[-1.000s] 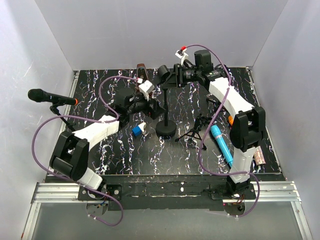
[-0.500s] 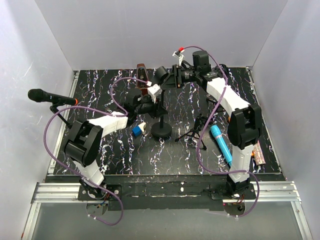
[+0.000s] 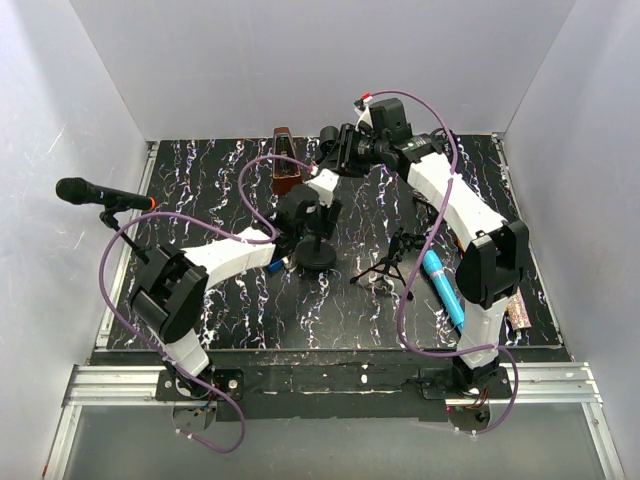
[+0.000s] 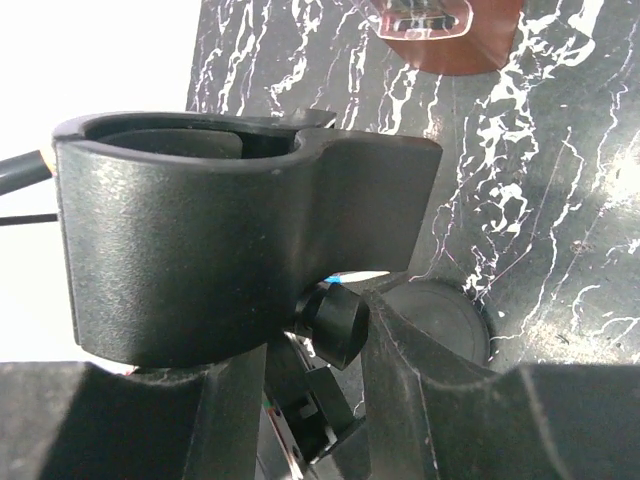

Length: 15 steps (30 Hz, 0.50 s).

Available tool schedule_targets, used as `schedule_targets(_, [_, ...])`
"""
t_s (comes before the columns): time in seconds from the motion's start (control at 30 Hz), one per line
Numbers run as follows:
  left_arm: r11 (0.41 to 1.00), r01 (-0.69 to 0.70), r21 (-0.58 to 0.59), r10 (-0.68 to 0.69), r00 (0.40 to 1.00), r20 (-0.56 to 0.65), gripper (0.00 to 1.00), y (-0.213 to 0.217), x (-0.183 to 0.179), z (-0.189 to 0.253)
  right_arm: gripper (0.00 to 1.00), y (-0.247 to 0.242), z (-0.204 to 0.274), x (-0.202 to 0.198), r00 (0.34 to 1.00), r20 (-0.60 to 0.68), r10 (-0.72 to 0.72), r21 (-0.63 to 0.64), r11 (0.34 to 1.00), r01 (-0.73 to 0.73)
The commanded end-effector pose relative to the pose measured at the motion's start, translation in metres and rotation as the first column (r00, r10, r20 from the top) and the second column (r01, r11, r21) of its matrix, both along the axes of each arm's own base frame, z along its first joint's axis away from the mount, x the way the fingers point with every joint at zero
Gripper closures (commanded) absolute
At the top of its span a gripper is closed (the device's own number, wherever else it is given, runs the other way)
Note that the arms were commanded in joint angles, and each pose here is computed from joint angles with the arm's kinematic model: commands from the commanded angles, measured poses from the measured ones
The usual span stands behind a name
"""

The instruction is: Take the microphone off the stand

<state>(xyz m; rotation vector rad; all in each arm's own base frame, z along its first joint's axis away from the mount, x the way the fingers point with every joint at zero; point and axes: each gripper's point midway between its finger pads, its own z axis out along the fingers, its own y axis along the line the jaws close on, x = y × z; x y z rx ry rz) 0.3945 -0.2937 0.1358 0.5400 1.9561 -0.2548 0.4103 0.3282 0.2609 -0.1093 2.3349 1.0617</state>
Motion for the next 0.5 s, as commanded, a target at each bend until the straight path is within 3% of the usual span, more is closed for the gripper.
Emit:
schedule_targets(0.0, [0.948, 0.237, -0.213, -0.256, 0.965, -0.063, 0.33, -0.006, -0.016, 0.039, 0.99, -0.007, -0.008, 0.001, 0.994, 0.043, 0.103, 0.035, 0.994, -0.105])
schedule_targets(0.07, [0.879, 0.336, -0.338, -0.388, 0.916, -0.1, 0.27, -0.007, -0.024, 0.039, 0.99, -0.001, -0.005, -0.006, 0.966, 0.087, 0.246, 0.161, 0.953, -0.257])
schedule_targets(0.17, [0.747, 0.501, -0.436, -0.585, 0.807, -0.075, 0.29, -0.019, -0.042, 0.041, 0.99, 0.003, -0.007, -0.018, 0.915, 0.146, 0.376, 0.258, 0.879, -0.402])
schedule_targets(0.23, [0.694, 0.559, -0.454, -0.649, 0.759, -0.059, 0.33, -0.027, -0.046, 0.038, 0.99, 0.006, -0.006, -0.024, 0.892, 0.158, 0.424, 0.287, 0.845, -0.452])
schedule_targets(0.47, [0.651, 0.597, -0.469, -0.693, 0.72, -0.044, 0.71, -0.045, -0.033, 0.029, 0.99, 0.01, -0.008, -0.02, 0.887, 0.167, 0.43, 0.285, 0.841, -0.461])
